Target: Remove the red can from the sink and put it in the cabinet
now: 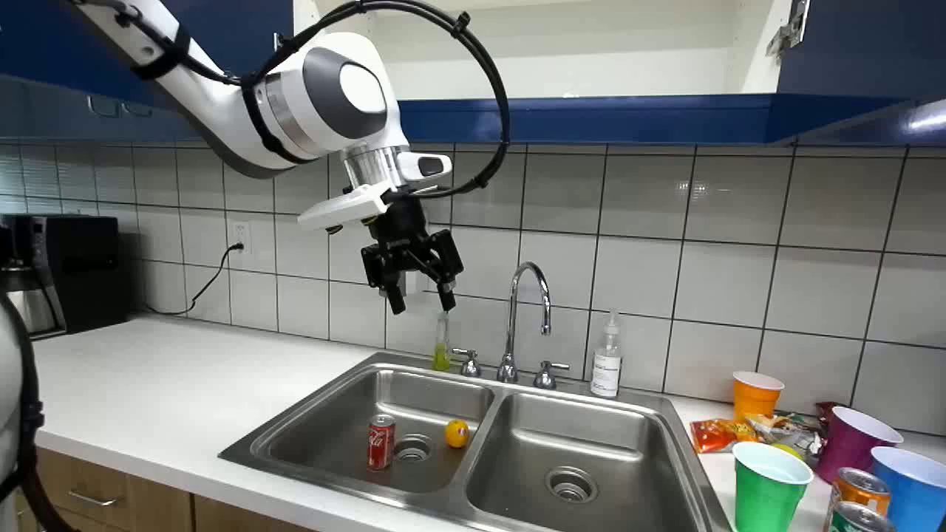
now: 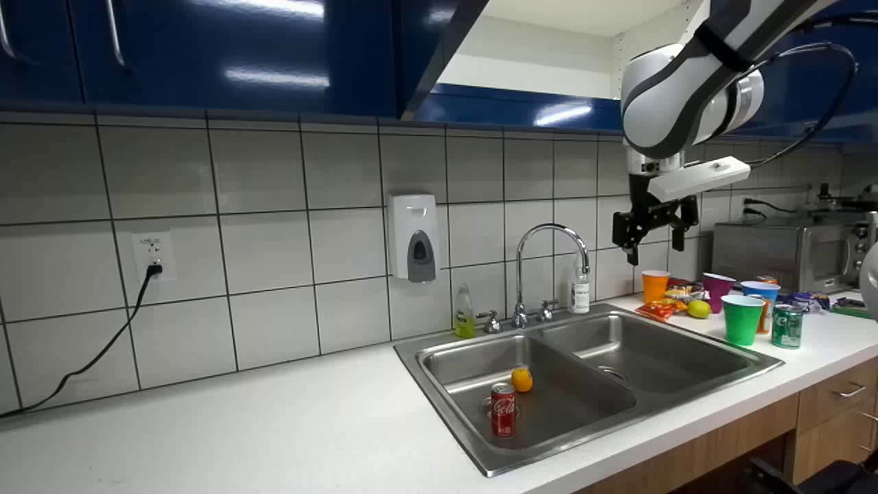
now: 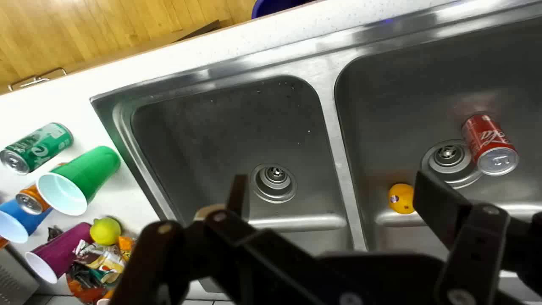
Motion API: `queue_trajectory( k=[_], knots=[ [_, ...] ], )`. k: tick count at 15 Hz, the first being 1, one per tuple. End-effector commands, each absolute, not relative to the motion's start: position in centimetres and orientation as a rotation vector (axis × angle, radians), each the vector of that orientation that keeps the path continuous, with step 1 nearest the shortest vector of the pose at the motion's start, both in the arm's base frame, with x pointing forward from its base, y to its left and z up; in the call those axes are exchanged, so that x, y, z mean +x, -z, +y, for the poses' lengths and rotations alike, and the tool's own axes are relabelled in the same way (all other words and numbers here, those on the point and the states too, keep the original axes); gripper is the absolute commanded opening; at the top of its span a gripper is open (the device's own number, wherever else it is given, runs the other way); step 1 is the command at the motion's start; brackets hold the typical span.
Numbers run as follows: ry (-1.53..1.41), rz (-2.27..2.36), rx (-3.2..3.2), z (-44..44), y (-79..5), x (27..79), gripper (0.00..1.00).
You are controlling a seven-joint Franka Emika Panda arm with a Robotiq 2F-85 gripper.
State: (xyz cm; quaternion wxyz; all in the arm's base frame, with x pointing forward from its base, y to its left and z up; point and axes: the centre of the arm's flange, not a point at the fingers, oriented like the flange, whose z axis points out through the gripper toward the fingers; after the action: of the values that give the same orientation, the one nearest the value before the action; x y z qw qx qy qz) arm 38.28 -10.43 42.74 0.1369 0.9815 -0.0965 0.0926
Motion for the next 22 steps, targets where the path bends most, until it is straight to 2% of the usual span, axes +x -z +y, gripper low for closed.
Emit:
queue_trajectory(
  k=[1, 22],
  knots=[
    [-0.268, -0.28, 2.841, -10.4, -42.7, 38.3, 1.0],
    [-0.258, -0.143, 3.021, -5.3, -40.8, 40.6, 1.0]
  ],
)
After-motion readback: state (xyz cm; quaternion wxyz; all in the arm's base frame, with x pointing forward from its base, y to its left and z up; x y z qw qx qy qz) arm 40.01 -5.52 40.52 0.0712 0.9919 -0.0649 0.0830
